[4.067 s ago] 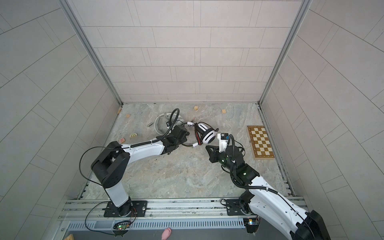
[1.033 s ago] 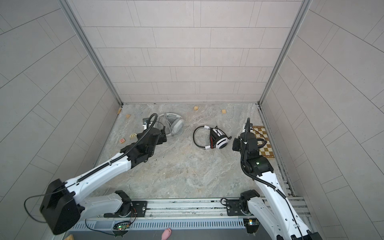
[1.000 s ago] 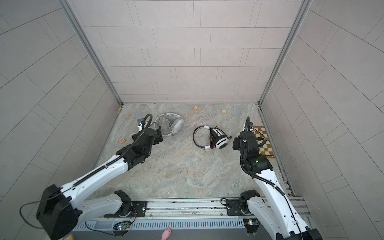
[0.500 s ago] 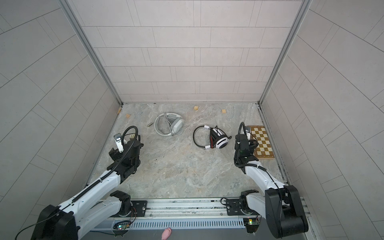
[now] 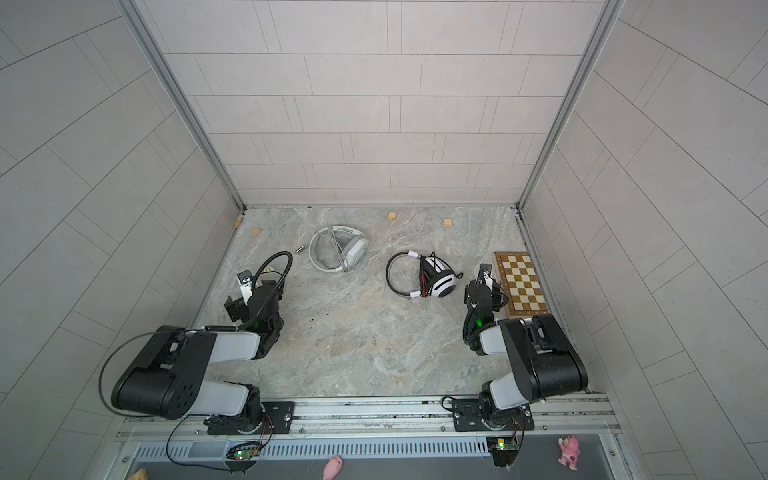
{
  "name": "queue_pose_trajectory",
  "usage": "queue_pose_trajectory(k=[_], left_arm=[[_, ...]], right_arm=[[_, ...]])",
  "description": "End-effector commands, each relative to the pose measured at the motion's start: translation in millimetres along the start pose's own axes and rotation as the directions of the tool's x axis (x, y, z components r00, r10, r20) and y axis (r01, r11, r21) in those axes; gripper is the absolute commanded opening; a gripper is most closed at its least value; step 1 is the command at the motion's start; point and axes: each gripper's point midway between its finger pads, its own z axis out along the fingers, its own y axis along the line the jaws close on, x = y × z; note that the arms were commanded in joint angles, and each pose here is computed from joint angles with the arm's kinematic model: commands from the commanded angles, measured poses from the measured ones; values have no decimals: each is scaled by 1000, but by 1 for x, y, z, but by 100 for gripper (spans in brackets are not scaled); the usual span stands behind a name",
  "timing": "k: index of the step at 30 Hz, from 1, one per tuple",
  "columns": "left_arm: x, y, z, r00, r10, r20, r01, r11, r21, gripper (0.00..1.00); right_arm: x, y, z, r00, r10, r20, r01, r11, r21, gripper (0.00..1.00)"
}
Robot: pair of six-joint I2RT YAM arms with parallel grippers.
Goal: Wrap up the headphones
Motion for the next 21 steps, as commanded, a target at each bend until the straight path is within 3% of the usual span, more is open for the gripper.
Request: queue_pose_trajectory(k=[1,3,8,18,19,20,21], left_arm=[[-27,-18,-1,992,-48,116,35,993,108,100],[-23,-28,0,996,-25,86,11,988,153,100],[-12,-65,15,996,88,24,-91,964,250,100],[-15,-63,19,996,77,34,-83,969,232,100],[-14,-63,19,996,80,34,-86,969,233,100],[-14,-62,19,996,79,29,-83,969,232,100],[-14,-62,19,996,79,31,-84,969,232,100]], right_arm=[[-22,14,1,995,13,102,-4,997,-79,47],[-24,16,4,991,15,133,-5,997,-73,49],[-21,21,17,998,-18,52,21,998,-65,51],[-22,28,20,999,-42,28,44,995,-89,57],[-22,28,20,999,-44,27,46,995,-88,66],[-22,28,20,999,-44,28,46,995,-89,95],[-22,28,20,999,-45,28,47,995,-89,99]])
